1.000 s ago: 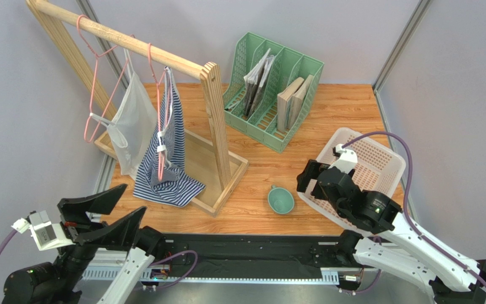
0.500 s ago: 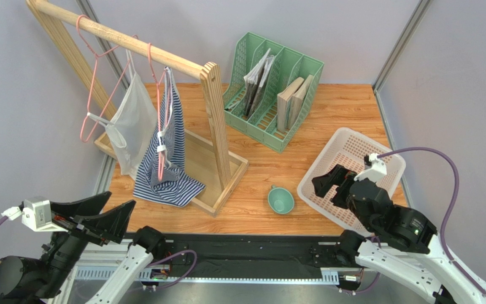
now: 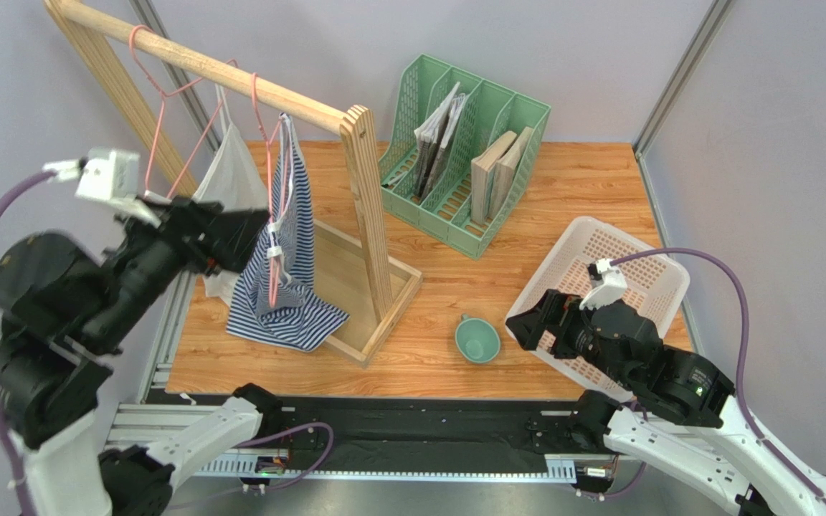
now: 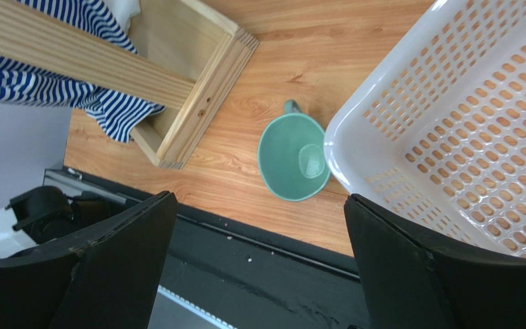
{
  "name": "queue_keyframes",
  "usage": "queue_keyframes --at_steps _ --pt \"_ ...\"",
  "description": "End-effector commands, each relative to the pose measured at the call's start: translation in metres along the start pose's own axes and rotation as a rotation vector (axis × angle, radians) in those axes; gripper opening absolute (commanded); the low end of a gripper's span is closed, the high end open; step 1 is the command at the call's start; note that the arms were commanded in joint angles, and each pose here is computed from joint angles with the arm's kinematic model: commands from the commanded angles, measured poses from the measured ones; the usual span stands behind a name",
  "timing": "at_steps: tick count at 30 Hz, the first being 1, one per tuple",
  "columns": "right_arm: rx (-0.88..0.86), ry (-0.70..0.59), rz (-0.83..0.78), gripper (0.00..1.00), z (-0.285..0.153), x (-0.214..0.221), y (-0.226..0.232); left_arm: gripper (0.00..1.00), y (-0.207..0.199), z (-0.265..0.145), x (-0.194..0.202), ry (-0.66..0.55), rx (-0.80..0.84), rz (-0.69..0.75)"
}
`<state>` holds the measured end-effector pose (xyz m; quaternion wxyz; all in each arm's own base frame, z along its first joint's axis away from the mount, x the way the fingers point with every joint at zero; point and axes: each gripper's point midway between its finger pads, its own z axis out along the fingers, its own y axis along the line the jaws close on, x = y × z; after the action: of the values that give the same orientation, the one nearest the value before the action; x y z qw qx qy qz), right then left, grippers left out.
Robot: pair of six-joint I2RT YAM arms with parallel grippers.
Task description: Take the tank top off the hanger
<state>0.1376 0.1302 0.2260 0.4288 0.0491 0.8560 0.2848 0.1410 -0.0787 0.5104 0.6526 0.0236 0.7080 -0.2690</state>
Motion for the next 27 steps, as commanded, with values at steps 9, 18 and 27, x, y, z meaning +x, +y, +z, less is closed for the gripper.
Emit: queue_keyframes --at_steps 9,18,27 --pt "-0.157 0.014 -0.027 1.0 -0.014 -0.001 0.024 0.67 0.04 0.097 -0.005 0.14 -0.273 0.196" --pt "-0.146 -0.004 -0.036 1.0 -0.019 -0.004 0.019 0.45 0.061 0.114 0.019 0.183 -0.364 0.206" --pt "-0.137 0.005 -0.042 1.0 -0.017 -0.002 0.018 0.25 0.067 0.118 0.029 0.19 -0.377 0.214"
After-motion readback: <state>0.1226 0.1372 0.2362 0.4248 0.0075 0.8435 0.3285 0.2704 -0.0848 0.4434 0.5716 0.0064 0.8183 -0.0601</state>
